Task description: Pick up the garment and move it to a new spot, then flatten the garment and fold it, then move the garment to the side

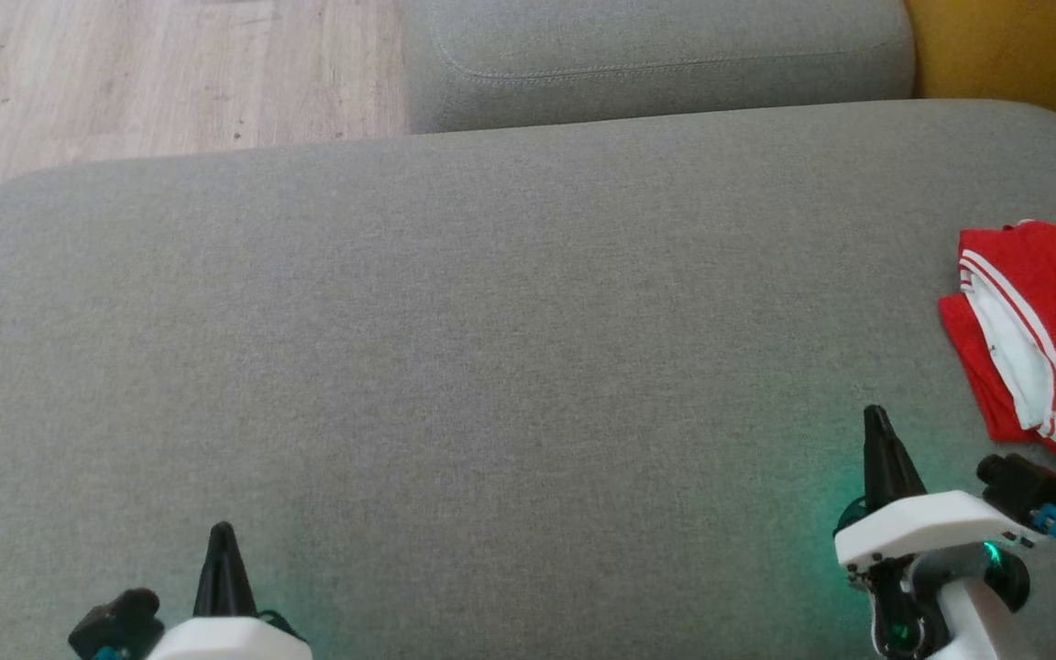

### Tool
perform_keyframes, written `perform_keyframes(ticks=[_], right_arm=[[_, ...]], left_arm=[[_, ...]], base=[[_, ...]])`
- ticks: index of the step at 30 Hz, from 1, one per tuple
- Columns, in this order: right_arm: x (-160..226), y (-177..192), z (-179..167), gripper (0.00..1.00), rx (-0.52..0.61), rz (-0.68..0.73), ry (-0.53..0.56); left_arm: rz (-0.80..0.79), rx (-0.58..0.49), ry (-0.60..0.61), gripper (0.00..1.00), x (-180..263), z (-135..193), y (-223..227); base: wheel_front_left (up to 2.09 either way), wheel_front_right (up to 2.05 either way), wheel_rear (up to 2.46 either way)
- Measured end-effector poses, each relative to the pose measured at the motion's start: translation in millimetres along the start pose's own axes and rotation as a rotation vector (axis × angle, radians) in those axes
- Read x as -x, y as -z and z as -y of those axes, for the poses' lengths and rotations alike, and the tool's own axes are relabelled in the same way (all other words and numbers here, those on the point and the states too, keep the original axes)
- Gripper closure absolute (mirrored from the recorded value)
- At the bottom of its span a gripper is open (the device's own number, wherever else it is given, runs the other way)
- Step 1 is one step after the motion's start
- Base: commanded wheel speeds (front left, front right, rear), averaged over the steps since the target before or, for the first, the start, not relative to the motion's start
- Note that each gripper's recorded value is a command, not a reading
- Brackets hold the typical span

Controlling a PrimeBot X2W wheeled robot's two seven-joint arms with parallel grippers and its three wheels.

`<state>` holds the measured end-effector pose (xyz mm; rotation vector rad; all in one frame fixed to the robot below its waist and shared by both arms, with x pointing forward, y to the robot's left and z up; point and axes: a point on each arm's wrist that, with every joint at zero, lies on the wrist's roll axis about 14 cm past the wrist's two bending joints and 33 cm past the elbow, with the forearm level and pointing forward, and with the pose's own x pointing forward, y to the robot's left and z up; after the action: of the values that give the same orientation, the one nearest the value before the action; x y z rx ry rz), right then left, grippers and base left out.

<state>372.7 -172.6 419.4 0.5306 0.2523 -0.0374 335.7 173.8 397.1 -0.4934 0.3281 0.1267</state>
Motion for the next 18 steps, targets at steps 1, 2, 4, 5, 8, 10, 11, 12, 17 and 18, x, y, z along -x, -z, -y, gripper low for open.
perform_keyframes(ticks=[1,2,4,5,8,10,11,12,17,18], right_arm=[[-0.2,-1.0,0.0,1.0,-0.013,0.001,0.001],[-0.5,-2.6,-0.2,1.0,-0.035,0.005,0.002],[-0.6,-3.3,-0.3,1.0,-0.046,0.006,0.002],[-0.8,-3.8,-0.1,1.0,-0.057,0.006,0.004],[-1.1,-6.5,-0.1,1.0,-0.092,0.012,0.006],[-1.3,-8.4,0.3,1.0,-0.115,0.017,0.008],[-1.4,-9.4,0.6,1.0,-0.126,0.019,0.009],[-1.4,-10.6,0.9,1.0,-0.139,0.023,0.011],[-1.8,-14.3,0.9,1.0,-0.195,0.03,0.012],[-1.8,-15.3,0.9,1.0,-0.207,0.033,0.012]], left_arm=[[-0.001,0.012,-0.002,1.0,0.0,-0.3,-0.2],[-0.003,0.034,-0.003,1.0,-0.1,-0.4,-0.6],[-0.001,0.046,0.001,1.0,-0.2,0.2,-1.4],[-0.004,0.059,0.002,1.0,-0.4,0.6,-1.7],[0.001,0.095,-0.001,1.0,-1.4,0.0,-4.7],[0.005,0.12,0.0,1.0,-2.7,0.1,-7.6],[0.007,0.133,0.003,1.0,-3.7,0.9,-9.3],[0.012,0.144,0.005,1.0,-4.4,1.6,-11.1],[0.005,0.202,0.005,1.0,-4.8,1.7,-12.1],[0.006,0.214,0.009,1.0,-4.8,2.2,-12.6]], base=[[0.0,0.0,0.0],[0.0,0.0,0.0],[0.0,0.0,0.0],[0.0,0.0,0.0],[0.0,0.0,0.0],[0.0,0.0,0.0],[0.0,0.0,0.0],[0.0,0.0,0.0],[0.0,0.0,0.0],[0.0,0.0,0.0]])
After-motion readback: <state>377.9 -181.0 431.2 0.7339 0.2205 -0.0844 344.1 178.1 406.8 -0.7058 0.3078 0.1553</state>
